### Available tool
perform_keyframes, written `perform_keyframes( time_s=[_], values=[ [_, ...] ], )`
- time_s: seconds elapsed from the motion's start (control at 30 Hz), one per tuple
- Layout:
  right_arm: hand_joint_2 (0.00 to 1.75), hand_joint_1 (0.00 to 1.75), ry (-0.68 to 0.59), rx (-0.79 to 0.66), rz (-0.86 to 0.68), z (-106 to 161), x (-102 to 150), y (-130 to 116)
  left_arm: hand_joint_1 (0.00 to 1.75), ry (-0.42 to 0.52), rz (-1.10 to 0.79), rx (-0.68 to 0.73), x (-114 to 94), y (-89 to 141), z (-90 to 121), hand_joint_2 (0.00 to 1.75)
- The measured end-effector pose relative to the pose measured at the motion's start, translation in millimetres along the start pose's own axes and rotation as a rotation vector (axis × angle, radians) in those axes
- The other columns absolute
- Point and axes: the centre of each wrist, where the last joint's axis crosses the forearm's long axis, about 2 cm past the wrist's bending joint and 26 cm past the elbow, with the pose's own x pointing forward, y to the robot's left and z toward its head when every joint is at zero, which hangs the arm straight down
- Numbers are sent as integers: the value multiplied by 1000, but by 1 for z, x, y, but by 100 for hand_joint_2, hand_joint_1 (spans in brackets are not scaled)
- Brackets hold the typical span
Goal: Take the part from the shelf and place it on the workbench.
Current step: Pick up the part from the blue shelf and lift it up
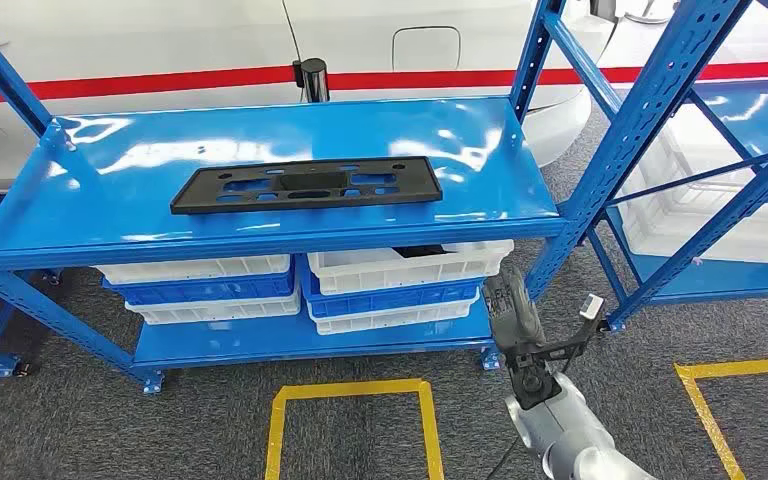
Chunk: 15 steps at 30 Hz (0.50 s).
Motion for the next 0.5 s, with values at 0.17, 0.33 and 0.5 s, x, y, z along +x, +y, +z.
perform_keyframes(
  time_s=[0.17,0.33,0.5],
  values=[
    [175,0,-47,129,19,-13,4,28,0,-1,2,0,0,-1,0,0],
    [175,0,-82,245,60,-19,6,53,0,-1,7,2,0,-1,0,0],
    [175,0,-140,372,130,-24,10,83,0,-3,13,6,0,-1,0,0]
  ],
)
